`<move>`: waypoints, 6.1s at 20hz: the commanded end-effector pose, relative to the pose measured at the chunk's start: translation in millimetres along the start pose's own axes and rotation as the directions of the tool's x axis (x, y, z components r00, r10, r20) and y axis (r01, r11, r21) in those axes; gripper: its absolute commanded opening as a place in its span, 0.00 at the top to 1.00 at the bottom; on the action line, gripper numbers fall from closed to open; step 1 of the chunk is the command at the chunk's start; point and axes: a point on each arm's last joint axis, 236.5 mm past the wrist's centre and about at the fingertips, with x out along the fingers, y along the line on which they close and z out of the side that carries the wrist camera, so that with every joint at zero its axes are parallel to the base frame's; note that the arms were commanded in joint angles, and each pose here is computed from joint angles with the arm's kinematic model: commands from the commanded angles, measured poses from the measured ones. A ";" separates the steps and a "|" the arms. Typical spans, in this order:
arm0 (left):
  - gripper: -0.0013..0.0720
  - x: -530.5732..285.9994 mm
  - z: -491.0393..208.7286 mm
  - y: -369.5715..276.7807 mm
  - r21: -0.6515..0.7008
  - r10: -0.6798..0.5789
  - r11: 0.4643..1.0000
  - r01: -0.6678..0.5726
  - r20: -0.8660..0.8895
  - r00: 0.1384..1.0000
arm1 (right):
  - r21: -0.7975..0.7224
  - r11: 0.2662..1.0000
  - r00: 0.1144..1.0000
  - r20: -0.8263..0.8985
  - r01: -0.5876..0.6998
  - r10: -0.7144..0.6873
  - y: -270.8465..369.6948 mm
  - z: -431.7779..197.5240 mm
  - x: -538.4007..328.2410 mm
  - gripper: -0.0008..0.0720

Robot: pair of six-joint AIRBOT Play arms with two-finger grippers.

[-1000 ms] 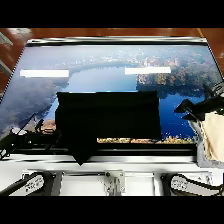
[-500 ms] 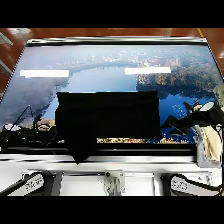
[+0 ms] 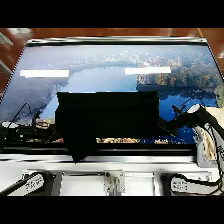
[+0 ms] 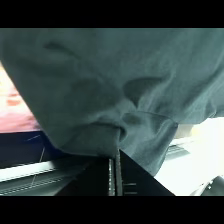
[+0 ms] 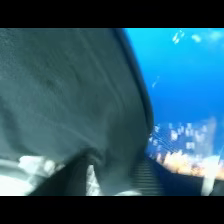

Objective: Fold the shirts.

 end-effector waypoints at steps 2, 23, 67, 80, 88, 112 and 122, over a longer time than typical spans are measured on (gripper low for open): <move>0.93 -8.8 12.9 -7.6 0.036 -0.002 0.999 0.001 0.026 1.000 | -0.060 0.998 1.000 0.029 0.001 0.001 19.7 9.7 1.1 0.91; 0.92 2.7 240.9 -77.5 0.117 -0.019 0.993 0.007 0.102 0.995 | -0.145 0.989 0.862 0.506 0.037 0.042 95.7 210.9 -65.2 0.91; 0.93 294.6 9.4 -354.8 0.392 -0.296 0.874 0.286 -0.036 0.955 | -0.358 0.886 0.790 0.430 -0.296 0.438 197.9 12.8 -272.8 0.91; 0.93 -99.8 207.6 -279.1 0.584 -0.110 0.781 -0.222 0.479 0.871 | -0.562 0.792 0.796 0.355 -0.239 0.491 361.9 41.5 -90.2 0.91; 0.93 -218.8 149.5 -254.9 0.545 -0.070 0.789 -0.285 0.539 0.839 | -0.231 0.782 0.736 0.265 -0.579 0.623 418.5 45.7 72.3 0.19; 0.93 -194.5 136.6 -269.3 0.591 -0.078 0.765 -0.256 0.479 0.874 | -0.134 0.976 0.980 0.073 -0.173 0.183 153.6 86.3 35.5 0.06; 0.93 -196.0 139.0 -270.7 0.580 -0.084 0.775 -0.252 0.489 0.868 | -0.292 0.851 0.869 0.106 -0.437 0.483 221.2 106.3 -17.1 0.91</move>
